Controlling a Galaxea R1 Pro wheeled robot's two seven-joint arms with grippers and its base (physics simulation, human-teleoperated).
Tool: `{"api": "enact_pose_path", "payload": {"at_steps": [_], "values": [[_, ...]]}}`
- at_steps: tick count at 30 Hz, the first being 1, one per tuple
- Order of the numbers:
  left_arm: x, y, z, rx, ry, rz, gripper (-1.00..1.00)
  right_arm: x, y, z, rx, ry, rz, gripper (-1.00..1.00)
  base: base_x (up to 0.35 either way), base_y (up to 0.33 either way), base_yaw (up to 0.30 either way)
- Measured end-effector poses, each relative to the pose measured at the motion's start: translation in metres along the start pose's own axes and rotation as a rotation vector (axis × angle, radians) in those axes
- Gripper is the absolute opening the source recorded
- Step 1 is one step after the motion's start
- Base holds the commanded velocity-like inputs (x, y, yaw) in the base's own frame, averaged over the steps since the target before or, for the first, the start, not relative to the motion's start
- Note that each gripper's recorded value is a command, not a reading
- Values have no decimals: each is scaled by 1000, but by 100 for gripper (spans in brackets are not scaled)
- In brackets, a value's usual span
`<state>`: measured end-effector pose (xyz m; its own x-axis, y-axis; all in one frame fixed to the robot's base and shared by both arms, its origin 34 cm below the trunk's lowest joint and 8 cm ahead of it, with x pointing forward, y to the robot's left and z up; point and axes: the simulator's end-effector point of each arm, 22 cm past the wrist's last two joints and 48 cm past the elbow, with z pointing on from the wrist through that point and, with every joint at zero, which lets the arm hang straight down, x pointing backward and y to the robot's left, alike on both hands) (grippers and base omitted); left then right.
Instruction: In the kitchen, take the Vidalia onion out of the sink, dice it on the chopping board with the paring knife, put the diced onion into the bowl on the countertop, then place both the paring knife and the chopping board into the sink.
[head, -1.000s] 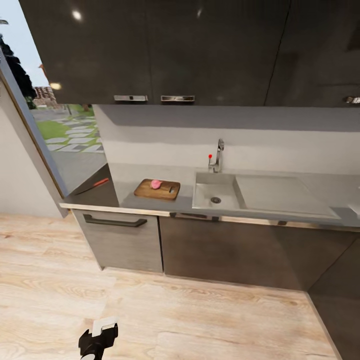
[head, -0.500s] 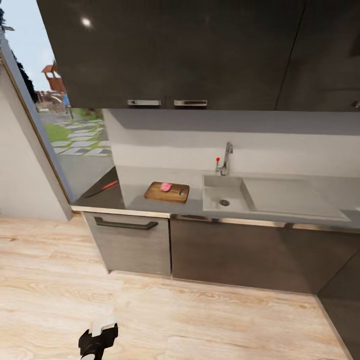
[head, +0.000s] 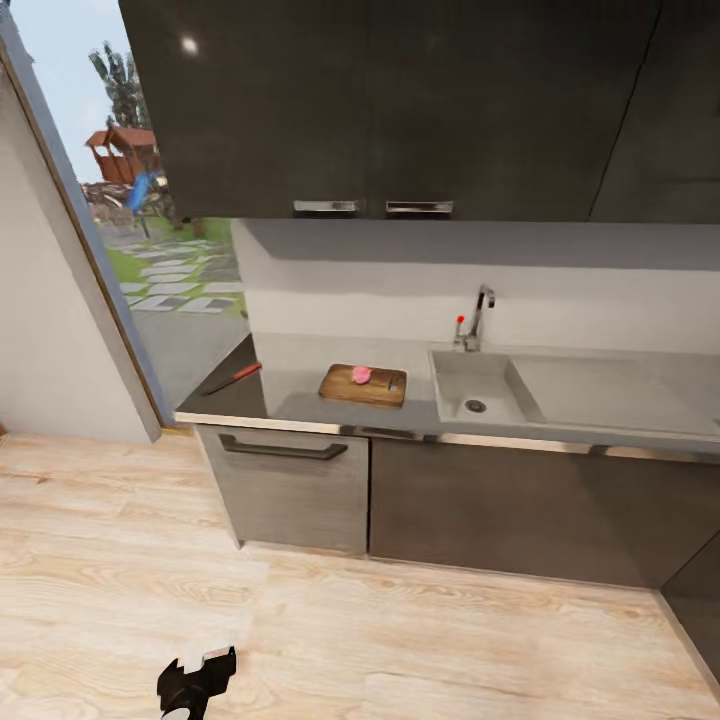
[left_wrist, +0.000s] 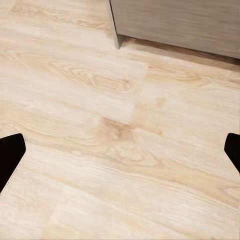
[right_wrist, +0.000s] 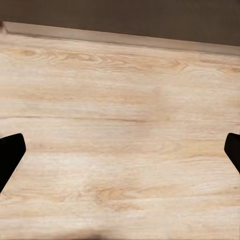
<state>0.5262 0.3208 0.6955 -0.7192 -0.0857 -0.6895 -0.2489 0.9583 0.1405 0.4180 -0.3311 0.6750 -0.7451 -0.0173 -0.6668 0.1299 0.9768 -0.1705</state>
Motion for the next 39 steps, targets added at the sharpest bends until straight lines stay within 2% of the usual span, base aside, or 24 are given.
{"api": "enact_pose_path", "payload": {"at_steps": [39], "values": [[0, 0, 0, 0, 0, 0, 100, 0, 0, 0, 0, 1, 0, 100, 0, 271, 0]]}}
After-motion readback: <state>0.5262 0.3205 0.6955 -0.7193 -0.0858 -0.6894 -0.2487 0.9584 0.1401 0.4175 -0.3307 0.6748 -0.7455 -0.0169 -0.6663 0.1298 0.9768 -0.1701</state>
